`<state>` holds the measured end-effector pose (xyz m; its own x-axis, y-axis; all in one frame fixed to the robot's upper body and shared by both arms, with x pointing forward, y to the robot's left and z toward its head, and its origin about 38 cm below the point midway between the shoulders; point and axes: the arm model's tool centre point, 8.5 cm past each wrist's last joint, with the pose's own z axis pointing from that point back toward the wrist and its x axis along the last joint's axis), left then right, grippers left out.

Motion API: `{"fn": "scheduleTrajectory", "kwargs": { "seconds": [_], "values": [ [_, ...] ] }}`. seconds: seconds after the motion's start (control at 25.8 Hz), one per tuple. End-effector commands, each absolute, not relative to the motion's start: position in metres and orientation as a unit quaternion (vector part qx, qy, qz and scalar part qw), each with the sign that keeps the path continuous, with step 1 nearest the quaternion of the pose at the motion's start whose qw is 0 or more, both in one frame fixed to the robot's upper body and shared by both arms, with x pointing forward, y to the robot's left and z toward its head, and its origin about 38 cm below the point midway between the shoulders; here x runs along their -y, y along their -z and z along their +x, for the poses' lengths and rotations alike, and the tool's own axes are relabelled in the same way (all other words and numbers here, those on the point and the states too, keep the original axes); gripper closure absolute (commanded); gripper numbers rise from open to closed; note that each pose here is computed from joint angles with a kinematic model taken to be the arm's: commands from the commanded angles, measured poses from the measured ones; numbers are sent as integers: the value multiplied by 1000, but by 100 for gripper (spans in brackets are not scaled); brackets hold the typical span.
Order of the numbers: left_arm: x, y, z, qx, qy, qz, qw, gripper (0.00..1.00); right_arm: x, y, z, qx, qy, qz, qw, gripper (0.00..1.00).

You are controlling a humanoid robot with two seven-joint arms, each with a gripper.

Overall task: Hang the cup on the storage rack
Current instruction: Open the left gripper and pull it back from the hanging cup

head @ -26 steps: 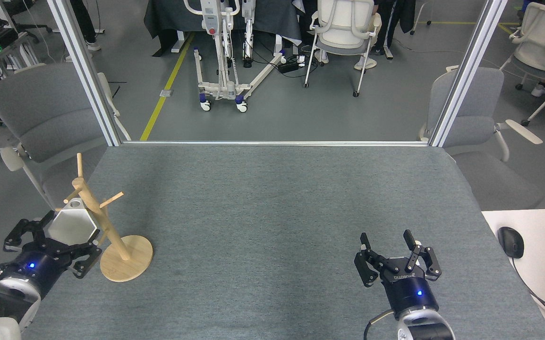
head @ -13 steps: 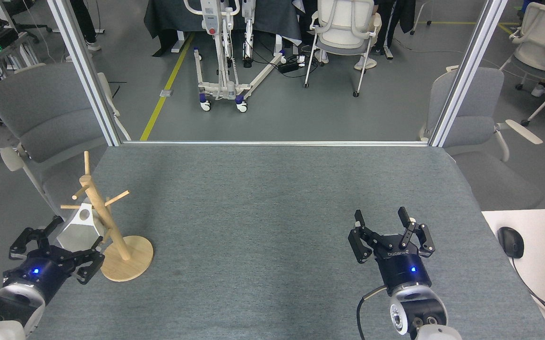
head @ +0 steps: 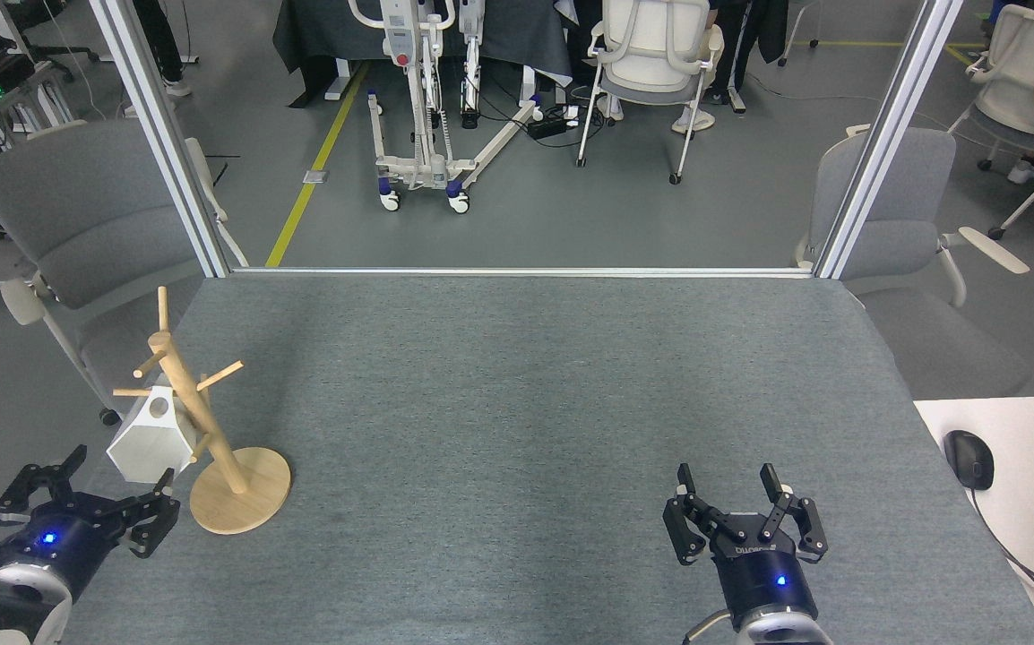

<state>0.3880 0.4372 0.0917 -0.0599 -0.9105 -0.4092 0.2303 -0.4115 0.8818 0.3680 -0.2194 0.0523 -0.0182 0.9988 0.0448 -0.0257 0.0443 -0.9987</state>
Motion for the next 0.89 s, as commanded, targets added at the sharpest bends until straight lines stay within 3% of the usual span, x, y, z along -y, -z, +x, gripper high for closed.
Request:
{"fn": "scheduleTrajectory", "kwargs": {
  "seconds": [0.0, 0.35, 0.5, 0.66, 0.74, 0.85],
  "values": [
    [-438, -84, 381, 319, 657, 522, 441, 1, 220, -46, 365, 496, -488, -485, 531, 1],
    [-432, -57, 363, 324, 663, 504, 449, 1, 214, -69, 384, 523, -485, -488, 503, 1],
    [-386, -24, 362, 376, 640, 471, 476, 1, 210, -66, 381, 531, -497, -476, 494, 1],
    [-297, 2, 366, 451, 596, 418, 517, 1, 208, -71, 382, 538, -494, -476, 489, 1],
    [-276, 1, 371, 467, 585, 411, 521, 1, 210, -73, 384, 538, -494, -479, 487, 1],
    [-230, -27, 399, 497, 572, 424, 497, 1, 210, -73, 385, 538, -494, -480, 487, 1]
  ]
}}
